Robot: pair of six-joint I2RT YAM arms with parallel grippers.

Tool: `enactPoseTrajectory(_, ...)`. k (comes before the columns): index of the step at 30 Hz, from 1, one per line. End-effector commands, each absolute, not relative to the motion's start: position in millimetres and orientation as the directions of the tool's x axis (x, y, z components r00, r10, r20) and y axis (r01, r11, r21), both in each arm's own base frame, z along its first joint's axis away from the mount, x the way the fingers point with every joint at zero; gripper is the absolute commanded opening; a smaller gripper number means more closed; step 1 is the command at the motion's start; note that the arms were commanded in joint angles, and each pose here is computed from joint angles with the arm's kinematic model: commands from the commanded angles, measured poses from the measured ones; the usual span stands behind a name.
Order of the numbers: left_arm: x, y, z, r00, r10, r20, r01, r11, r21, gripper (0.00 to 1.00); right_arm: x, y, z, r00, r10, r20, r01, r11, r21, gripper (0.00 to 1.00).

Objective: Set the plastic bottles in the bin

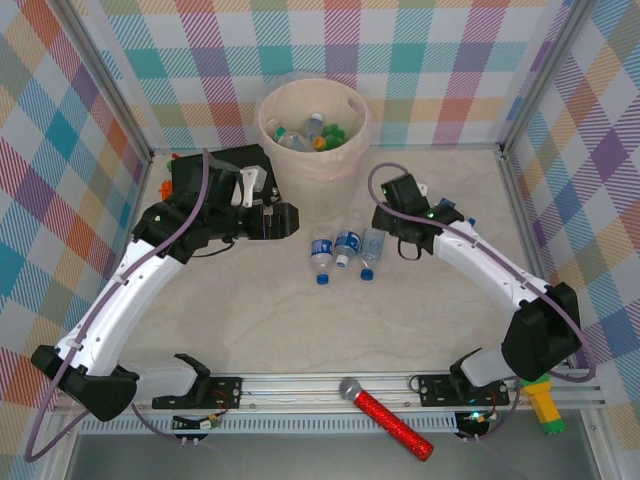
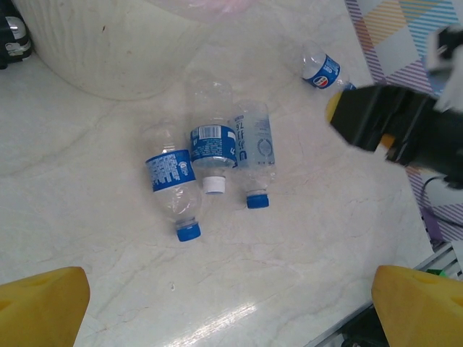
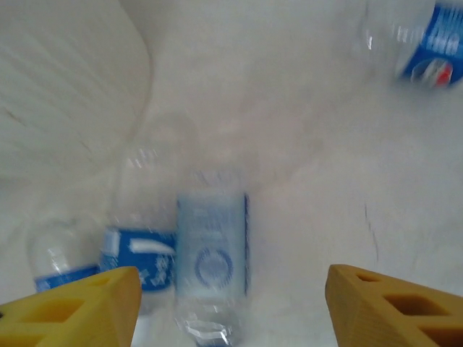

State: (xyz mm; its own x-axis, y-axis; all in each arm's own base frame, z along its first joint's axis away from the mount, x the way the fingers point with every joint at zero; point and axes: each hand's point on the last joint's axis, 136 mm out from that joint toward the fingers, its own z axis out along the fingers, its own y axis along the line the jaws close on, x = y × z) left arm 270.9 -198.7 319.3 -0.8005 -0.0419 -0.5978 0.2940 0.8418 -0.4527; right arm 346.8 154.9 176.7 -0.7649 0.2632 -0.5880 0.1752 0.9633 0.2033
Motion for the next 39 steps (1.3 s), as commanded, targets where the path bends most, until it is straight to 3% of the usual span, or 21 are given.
enactPoseTrajectory(1,267,-205,319,-0.793,-0.01,-0.609,0.336,0.827,-0.452,1.0,322,169,146,-0.822,0.321,-0.471,0.23,0.943,0.242,0.65)
enactPoseTrajectory(15,265,-199,316,-0.794,-0.012,-0.608,0.32,0.842,-0.435,1.0,286,196,68,-0.906,0.296,-0.303,0.257,0.953,0.162,0.57)
enactPoseTrajectory(39,269,-199,312,-0.799,0.01,-0.602,0.321,0.852,-0.412,1.0,291,210,35,-0.931,0.248,-0.269,0.222,0.967,0.124,0.52)
